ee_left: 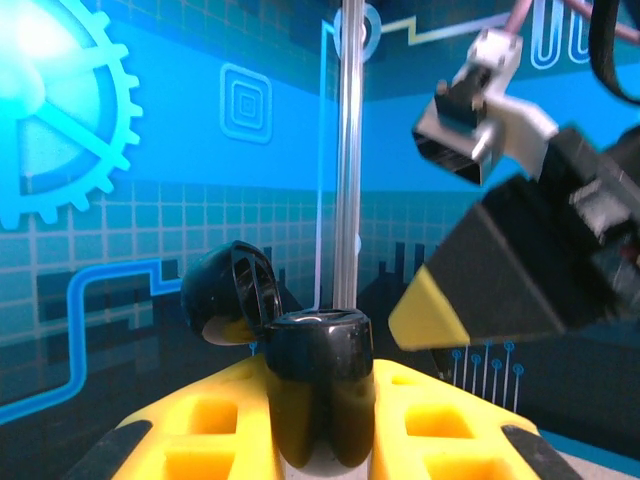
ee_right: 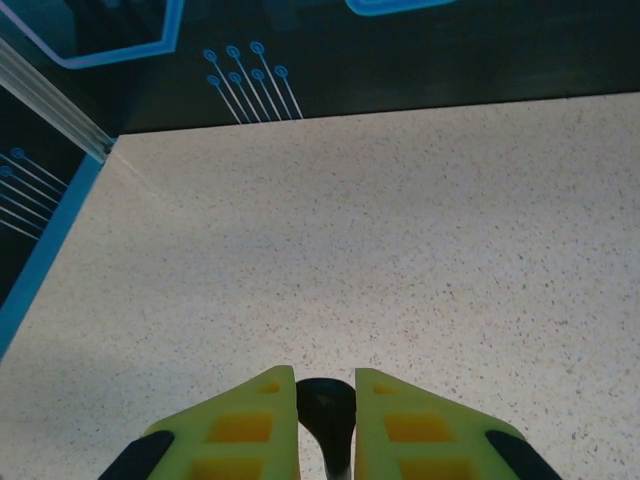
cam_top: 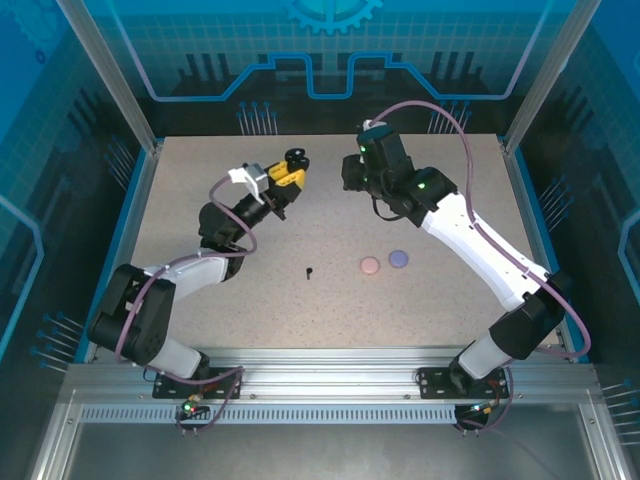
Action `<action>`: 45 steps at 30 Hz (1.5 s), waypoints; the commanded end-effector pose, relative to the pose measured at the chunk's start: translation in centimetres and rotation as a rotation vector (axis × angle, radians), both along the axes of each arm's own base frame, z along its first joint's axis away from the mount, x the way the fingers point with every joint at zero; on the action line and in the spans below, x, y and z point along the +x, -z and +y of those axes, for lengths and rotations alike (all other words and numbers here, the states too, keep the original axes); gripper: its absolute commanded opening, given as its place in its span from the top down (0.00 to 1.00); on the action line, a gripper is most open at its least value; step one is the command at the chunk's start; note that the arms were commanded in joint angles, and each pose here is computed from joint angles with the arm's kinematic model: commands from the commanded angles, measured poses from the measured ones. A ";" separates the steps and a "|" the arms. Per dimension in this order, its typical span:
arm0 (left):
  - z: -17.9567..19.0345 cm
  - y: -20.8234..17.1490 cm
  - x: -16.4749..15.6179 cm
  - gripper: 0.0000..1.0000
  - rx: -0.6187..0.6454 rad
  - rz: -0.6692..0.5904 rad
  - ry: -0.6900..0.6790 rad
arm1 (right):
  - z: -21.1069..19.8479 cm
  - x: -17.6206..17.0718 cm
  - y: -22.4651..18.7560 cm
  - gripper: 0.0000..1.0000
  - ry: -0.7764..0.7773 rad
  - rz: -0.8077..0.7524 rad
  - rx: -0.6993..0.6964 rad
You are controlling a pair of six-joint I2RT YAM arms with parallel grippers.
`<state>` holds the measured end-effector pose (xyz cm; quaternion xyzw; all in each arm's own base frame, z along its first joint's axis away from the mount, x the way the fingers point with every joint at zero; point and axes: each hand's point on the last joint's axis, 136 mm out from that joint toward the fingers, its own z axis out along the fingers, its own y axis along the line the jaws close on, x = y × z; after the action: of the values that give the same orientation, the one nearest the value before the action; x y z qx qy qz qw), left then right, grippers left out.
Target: Insert wireless bluetooth earbuds into charging case
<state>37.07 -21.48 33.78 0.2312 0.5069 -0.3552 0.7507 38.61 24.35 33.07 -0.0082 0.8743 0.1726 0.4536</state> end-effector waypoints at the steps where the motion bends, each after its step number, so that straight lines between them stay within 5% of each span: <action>1: -1.1 -1.0 -0.6 1.00 0.028 -0.104 0.009 | -0.3 -0.2 -2.7 0.85 -0.030 -0.079 0.040; 20: -6.1 1.1 -0.1 1.00 0.113 -0.157 0.067 | 3.1 -2.2 -7.6 0.86 -0.299 -0.322 0.134; 45: -6.8 -0.5 0.2 1.00 0.085 -0.187 0.060 | 3.1 -2.4 -6.0 0.87 -0.295 -0.345 0.176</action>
<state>37.60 -28.20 32.29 0.3097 0.4732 -0.3390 0.7518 35.77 27.51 38.49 -0.1335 0.7654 0.3006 0.5532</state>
